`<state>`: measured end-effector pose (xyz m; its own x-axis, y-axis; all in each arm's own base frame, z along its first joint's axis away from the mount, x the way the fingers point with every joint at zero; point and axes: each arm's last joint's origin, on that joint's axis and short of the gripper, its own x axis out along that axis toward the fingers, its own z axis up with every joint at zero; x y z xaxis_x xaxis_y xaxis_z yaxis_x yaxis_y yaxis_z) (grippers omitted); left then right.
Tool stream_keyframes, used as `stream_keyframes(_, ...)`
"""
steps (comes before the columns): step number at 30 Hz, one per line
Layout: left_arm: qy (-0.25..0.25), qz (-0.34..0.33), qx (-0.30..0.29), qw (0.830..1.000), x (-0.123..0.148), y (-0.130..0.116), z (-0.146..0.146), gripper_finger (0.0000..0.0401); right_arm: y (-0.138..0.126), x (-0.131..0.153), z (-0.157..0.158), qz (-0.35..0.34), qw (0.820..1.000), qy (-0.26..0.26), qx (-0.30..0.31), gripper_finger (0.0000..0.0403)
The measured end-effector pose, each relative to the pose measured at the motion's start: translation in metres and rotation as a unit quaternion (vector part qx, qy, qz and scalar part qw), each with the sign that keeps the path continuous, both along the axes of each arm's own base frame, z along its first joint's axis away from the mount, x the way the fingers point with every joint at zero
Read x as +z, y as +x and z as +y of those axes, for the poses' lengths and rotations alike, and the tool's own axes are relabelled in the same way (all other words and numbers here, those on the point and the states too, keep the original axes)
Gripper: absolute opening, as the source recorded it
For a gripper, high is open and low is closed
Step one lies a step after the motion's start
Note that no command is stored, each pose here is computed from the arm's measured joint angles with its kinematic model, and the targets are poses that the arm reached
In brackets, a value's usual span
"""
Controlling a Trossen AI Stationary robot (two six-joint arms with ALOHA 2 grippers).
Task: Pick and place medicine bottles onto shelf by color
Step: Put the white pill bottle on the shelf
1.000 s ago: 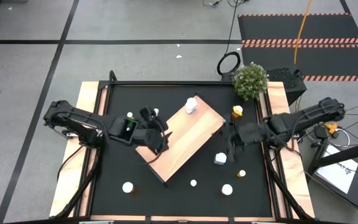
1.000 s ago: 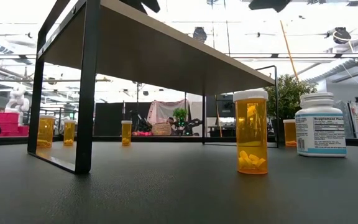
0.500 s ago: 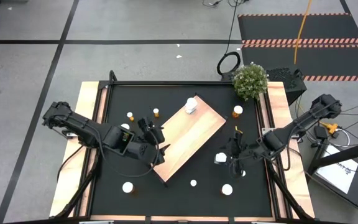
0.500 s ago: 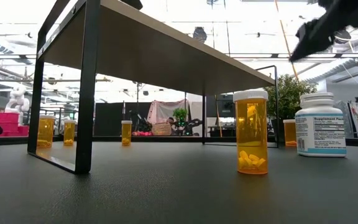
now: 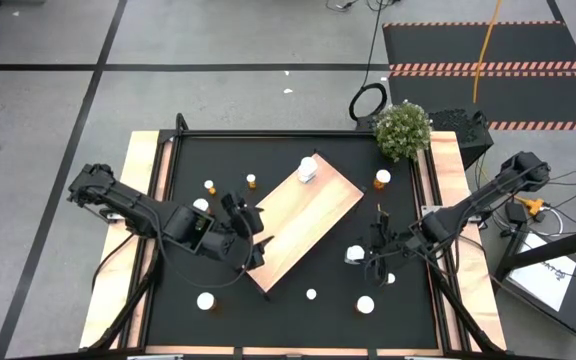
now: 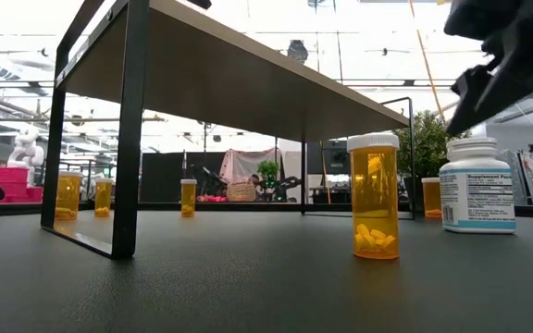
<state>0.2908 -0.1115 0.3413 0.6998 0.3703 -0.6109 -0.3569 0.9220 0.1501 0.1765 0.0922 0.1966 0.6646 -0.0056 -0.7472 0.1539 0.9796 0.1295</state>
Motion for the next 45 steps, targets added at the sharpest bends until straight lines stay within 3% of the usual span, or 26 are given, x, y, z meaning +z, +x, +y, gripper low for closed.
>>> stream_keyframes(14, 0.012, -0.003, -0.017, 1.000, 0.001, 0.001, -0.002, 0.0340, -0.001, -0.015, -0.004, -0.019, 1.000, -0.014, 0.008, 0.0243)
stream_keyframes(25, 0.010, -0.007, -0.017, 1.000, 0.002, 0.002, -0.002, 0.0340, 0.004, -0.028, 0.000, 0.021, 1.000, -0.006, 0.017, 0.0239)
stream_keyframes(36, 0.009, -0.027, -0.025, 0.999, 0.005, 0.005, -0.004, 0.0340, 0.002, -0.022, -0.001, 0.008, 1.000, -0.006, 0.027, 0.0166)
stream_keyframes(45, 0.007, -0.056, -0.032, 0.998, 0.007, 0.013, -0.007, 0.0340, -0.002, 0.000, -0.003, -0.064, 0.997, 0.033, 0.027, 0.0193)
